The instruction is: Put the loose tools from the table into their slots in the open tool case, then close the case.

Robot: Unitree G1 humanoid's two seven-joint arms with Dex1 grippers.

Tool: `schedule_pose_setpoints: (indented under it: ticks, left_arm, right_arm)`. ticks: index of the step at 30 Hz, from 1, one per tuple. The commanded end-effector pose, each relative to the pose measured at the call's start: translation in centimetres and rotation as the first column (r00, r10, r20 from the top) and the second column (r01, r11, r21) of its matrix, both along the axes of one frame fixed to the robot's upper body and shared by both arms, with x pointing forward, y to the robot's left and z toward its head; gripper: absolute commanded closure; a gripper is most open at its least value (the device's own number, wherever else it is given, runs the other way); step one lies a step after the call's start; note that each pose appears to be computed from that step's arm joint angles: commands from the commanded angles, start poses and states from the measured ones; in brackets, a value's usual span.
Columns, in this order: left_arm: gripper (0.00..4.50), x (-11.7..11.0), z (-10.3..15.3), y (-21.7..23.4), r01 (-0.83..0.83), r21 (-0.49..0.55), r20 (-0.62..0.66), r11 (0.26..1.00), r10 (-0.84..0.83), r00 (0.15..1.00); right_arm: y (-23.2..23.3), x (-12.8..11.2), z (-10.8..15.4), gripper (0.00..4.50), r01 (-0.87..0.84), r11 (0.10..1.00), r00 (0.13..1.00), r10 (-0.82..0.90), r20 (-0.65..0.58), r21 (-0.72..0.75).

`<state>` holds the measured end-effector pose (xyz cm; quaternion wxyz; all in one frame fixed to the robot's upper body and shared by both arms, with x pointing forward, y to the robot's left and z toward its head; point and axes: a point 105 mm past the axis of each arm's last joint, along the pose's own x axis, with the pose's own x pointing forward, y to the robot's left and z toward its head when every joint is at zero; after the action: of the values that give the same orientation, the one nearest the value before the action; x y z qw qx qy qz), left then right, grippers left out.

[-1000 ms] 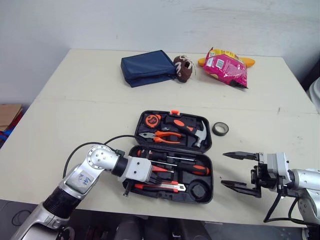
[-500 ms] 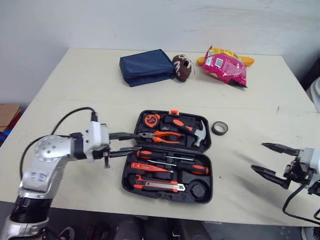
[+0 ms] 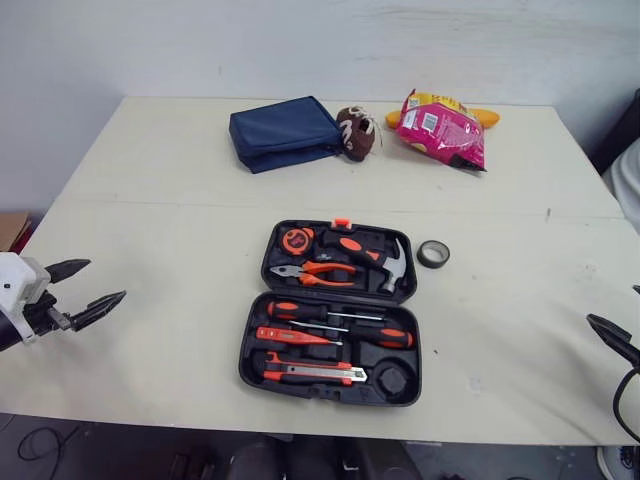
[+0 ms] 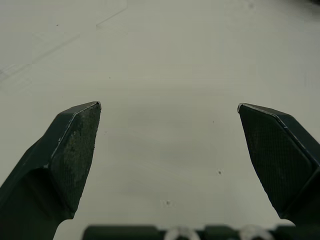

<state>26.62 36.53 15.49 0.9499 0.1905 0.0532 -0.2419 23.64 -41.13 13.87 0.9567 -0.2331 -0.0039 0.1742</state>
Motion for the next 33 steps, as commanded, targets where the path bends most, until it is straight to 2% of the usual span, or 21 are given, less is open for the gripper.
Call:
schedule_pose_setpoints:
  ticks: [1,5,7,9,11,14,17,21,30,33]
  left_arm:
    - [0.05,-0.2,1.3,-2.1,0.072,0.003,0.063,0.997,-0.072,0.995]
    - [0.05,-0.4,2.1,-5.6,0.158,-0.025,0.098,0.987,-0.155,0.983]
    - [0.05,-0.7,3.2,-8.5,0.247,-0.022,0.113,0.969,-0.243,0.963]
    - [0.05,-1.2,4.4,-11.3,0.342,-0.015,0.12,0.94,-0.338,0.934]
    - [0.05,-1.4,4.7,-13.1,0.393,0.001,0.117,0.92,-0.39,0.913]
    - [0.05,-1.5,4.7,-15.0,0.428,-0.039,0.108,0.903,-0.422,0.9]
    - [0.05,-1.7,4.3,-17.4,0.487,-0.067,0.101,0.871,-0.479,0.872]
    - [0.05,-1.7,4.0,-19.6,0.537,-0.102,0.108,0.838,-0.527,0.843]
    - [0.05,-1.6,4.4,-22.1,0.613,-0.148,0.141,0.776,-0.597,0.79]
    - [0.05,-1.8,4.0,-22.9,0.639,-0.148,0.135,0.755,-0.624,0.77]
  right_arm:
    - [1.2,1.8,1.8,0.0,-0.044,0.999,0.998,0.045,0.049,-0.023]
    - [2.9,4.5,2.7,0.0,-0.099,0.994,0.995,0.1,0.014,-0.042]
    - [4.4,6.8,3.6,0.0,-0.139,0.987,0.989,0.135,-0.055,-0.081]
    - [6.3,9.4,5.0,0.0,-0.164,0.965,0.979,0.134,-0.151,-0.205]
    - [8.3,11.0,5.9,0.0,-0.216,0.946,0.964,0.167,-0.207,-0.242]
    - [11.2,11.6,6.6,0.0,-0.363,0.908,0.912,0.299,-0.281,-0.209]
    - [14.0,11.8,6.3,0.0,-0.518,0.831,0.807,0.398,-0.436,-0.202]
    - [16.7,12.8,6.2,0.0,-0.62,0.751,0.72,0.428,-0.547,-0.229]
    - [20.2,13.0,4.7,0.0,-0.742,0.619,0.602,0.446,-0.663,-0.257]
    - [20.5,13.2,4.4,0.0,-0.736,0.626,0.605,0.44,-0.664,-0.256]
